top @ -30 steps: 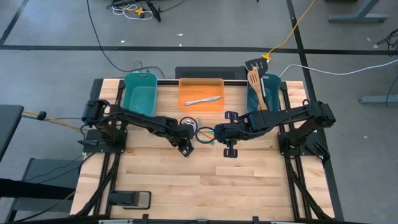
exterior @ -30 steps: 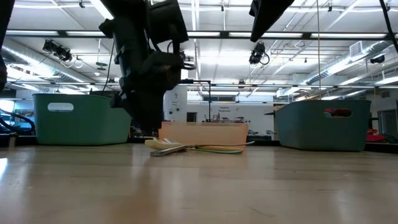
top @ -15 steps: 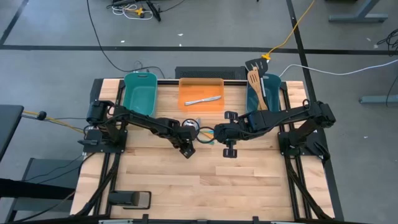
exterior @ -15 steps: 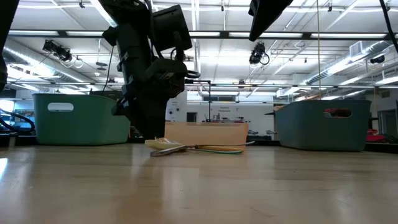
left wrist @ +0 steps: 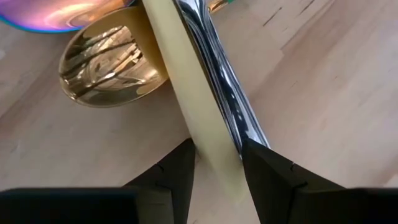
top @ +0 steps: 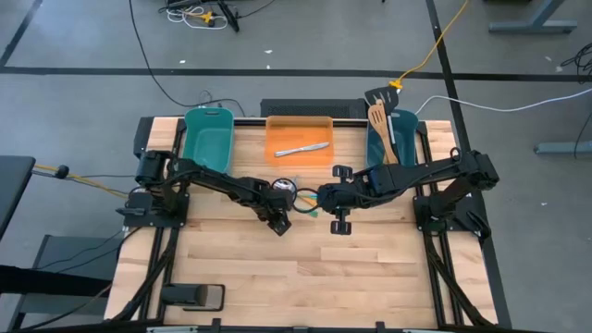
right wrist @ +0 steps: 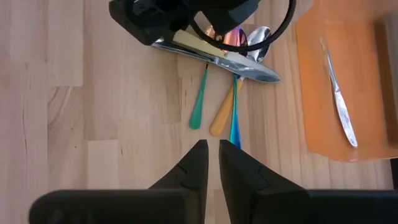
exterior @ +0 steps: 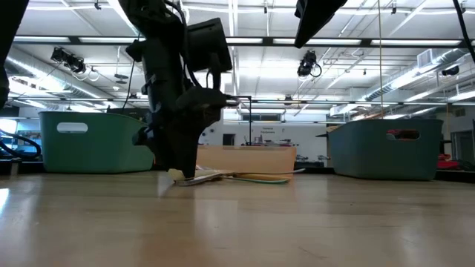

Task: Pick & Place Kitchen Items
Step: Put the yellow knife into the orange bin

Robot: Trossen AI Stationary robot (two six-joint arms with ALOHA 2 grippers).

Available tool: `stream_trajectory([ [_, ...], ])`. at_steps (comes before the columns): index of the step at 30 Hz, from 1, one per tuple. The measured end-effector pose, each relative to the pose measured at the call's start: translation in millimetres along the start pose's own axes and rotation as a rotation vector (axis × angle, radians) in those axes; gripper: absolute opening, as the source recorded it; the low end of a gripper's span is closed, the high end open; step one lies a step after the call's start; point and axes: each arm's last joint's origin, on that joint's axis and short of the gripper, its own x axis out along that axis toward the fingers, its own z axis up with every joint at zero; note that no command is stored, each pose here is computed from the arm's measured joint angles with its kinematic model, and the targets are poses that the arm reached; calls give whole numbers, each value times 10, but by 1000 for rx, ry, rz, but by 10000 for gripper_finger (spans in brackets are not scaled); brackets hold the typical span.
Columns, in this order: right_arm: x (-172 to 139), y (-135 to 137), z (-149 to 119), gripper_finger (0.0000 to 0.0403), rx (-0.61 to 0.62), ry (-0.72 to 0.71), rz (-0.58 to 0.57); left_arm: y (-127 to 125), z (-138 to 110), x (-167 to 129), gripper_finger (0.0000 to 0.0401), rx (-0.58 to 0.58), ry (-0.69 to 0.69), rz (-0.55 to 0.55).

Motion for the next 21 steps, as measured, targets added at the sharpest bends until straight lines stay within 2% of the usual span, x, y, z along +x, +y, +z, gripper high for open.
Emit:
stream_trajectory([
  [9,0,1,7,48,2,-7,1,30,-5,43,138,6,22,24],
  [12,0,1,7,48,2,-7,1,36,-9,45,117,7,25,28],
  [17,0,1,7,48,1,-7,1,44,-15,47,57,9,30,31],
  [21,0,-2,8,48,0,-8,-5,45,-19,48,56,20,40,27],
])
